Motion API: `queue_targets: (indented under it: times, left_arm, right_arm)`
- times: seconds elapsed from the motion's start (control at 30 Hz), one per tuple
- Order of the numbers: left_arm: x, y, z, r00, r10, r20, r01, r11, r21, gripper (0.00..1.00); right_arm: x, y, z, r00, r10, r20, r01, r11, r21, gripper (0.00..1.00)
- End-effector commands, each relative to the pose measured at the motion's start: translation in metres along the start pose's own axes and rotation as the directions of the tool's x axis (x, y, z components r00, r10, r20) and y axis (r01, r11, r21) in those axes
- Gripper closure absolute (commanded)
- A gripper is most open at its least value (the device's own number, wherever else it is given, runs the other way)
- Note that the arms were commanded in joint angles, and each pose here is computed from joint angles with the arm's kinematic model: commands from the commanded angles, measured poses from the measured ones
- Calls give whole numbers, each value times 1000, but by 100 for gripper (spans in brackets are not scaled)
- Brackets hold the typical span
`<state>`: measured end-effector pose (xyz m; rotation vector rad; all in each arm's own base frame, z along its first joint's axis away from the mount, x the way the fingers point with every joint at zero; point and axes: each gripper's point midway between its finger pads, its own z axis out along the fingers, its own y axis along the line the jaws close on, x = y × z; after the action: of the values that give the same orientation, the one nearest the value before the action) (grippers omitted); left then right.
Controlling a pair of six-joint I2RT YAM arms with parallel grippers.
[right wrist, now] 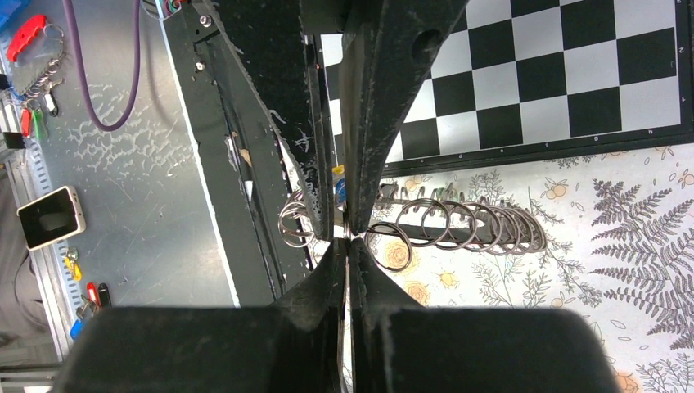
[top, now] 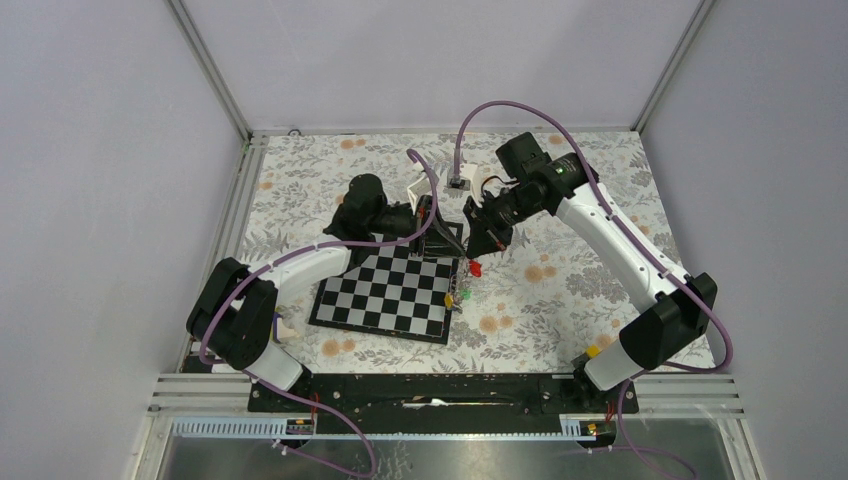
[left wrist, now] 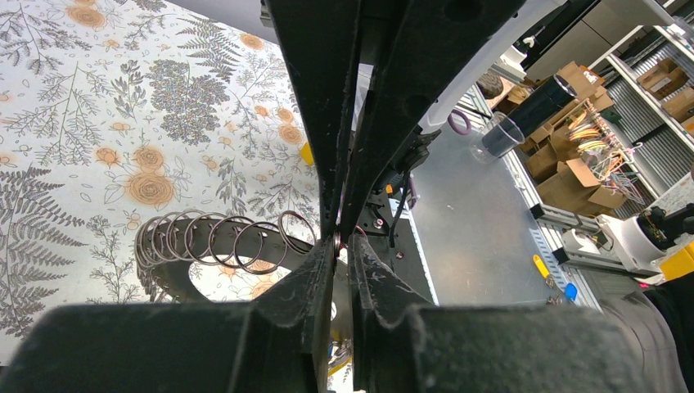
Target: Put the keys on the keyring
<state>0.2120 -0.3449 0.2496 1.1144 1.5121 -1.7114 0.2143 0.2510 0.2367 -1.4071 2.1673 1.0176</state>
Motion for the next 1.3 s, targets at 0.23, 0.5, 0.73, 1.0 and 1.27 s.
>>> queue_targets:
  times: [0.23, 0.5, 0.73, 1.0, 1.27]
  left_arm:
    - [-17, -9, 1, 995, 99, 5, -100, 995, 24, 100]
    - [-22, -16, 0, 994, 110, 1, -109, 993, 39, 100]
    - [-32, -29, -3, 993, 104, 47, -107, 991, 75, 100]
    - [-36, -36, -4, 992, 111, 67, -117, 989, 94, 100]
    - [-37, -34, -5, 992, 106, 73, -112, 990, 87, 100]
  right_arm:
    - [-6, 4, -3, 999, -47, 21, 47, 999, 9, 100]
    - [-17, 5, -10, 989, -113, 97, 108, 993, 48, 78]
    - [-33, 5, -25, 958, -132, 253, 129, 991, 29, 69]
    - [-31, 18, -25, 947, -112, 303, 138, 988, -65, 69]
    - [-24, 21, -22, 947, -94, 308, 128, 988, -92, 70]
